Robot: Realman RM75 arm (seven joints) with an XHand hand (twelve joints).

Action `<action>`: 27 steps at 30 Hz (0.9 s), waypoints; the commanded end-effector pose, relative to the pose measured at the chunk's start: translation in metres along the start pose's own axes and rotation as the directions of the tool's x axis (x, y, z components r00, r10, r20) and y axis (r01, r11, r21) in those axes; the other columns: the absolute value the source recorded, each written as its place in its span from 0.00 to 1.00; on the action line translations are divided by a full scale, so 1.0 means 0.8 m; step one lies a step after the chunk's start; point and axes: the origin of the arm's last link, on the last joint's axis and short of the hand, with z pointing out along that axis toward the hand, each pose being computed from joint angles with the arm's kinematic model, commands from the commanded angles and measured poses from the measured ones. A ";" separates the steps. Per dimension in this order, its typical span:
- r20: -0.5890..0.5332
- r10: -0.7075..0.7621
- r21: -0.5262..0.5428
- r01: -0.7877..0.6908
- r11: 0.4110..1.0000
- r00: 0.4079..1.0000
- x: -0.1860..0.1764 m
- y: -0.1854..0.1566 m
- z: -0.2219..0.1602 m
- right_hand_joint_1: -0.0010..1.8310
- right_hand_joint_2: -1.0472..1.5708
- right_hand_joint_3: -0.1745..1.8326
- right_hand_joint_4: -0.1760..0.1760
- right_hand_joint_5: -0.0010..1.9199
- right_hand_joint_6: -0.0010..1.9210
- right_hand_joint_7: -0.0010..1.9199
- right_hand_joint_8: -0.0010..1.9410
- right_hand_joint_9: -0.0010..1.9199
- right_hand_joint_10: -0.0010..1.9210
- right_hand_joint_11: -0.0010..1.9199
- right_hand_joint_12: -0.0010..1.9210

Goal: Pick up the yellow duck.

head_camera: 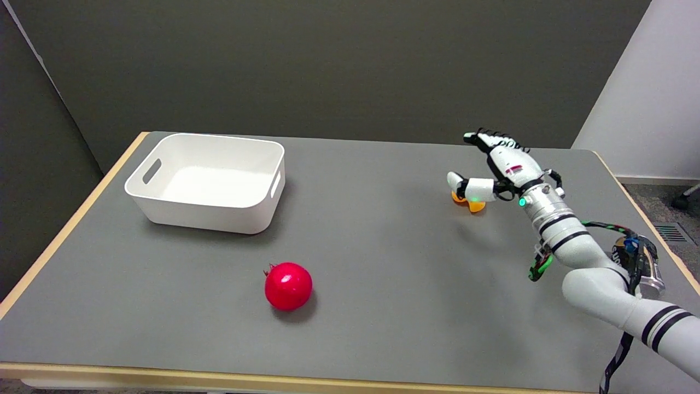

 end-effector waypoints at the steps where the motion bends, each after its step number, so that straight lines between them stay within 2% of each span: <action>1: 0.114 -0.111 -0.027 0.115 0.993 0.987 -0.042 0.001 -0.017 0.27 0.62 0.55 0.35 0.09 0.23 0.11 0.22 0.05 0.39 0.00 0.57; 16: 0.098 -0.135 -0.041 0.139 0.989 0.986 -0.033 0.008 0.000 0.32 0.63 0.57 0.35 0.10 0.24 0.12 0.22 0.06 0.39 0.00 0.57; 27: 0.147 -0.160 -0.083 0.174 0.981 0.976 -0.051 0.029 0.012 0.32 0.64 0.57 0.39 0.11 0.24 0.13 0.21 0.06 0.39 0.00 0.58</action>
